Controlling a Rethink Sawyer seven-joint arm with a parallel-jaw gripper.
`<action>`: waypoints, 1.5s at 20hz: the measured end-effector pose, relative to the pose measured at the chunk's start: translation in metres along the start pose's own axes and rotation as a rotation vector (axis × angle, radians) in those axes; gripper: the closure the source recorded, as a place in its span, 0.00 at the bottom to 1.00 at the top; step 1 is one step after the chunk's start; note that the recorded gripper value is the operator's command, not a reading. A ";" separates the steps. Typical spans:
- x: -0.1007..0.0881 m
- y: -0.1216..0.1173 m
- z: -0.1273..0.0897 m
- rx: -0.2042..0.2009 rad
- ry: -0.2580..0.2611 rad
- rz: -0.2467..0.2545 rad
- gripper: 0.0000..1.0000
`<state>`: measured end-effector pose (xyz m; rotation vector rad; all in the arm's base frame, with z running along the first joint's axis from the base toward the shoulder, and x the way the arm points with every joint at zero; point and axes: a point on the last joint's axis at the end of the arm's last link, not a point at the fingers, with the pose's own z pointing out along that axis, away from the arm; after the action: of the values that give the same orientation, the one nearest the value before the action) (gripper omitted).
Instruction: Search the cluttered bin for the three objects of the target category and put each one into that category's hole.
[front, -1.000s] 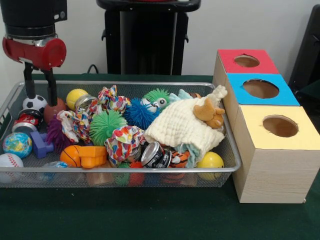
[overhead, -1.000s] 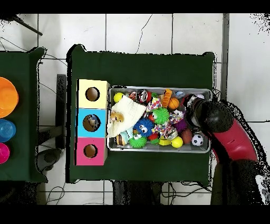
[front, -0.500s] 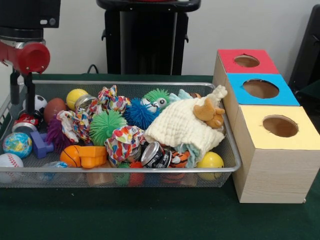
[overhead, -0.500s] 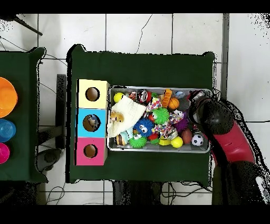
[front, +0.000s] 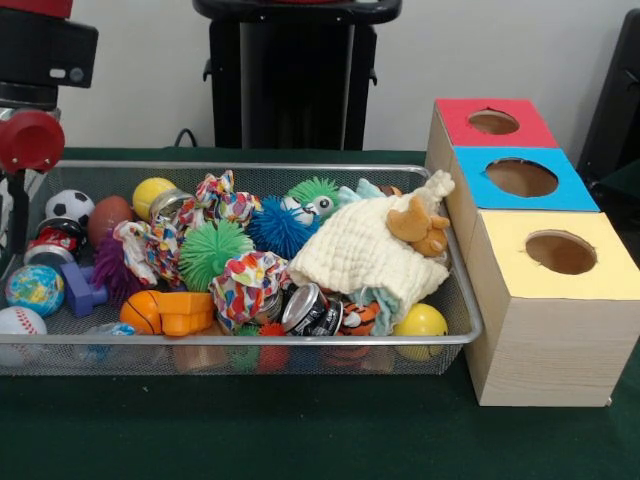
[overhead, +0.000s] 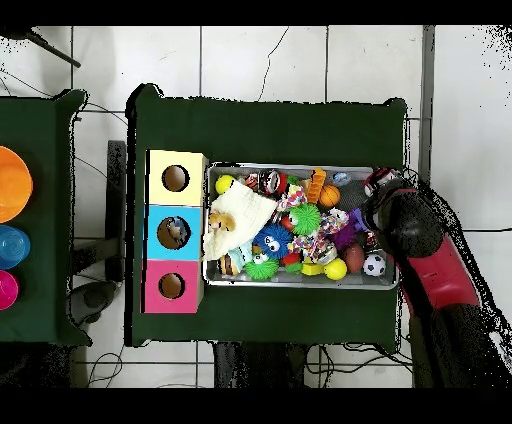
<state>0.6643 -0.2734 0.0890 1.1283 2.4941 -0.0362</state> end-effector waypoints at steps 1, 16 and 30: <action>0.001 -0.002 0.003 -0.002 -0.001 0.005 0.00; 0.046 0.008 0.020 -0.020 0.062 0.002 0.00; 0.065 0.034 0.019 -0.052 0.086 -0.024 0.00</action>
<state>0.6573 -0.2080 0.0521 1.1011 2.5682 0.0718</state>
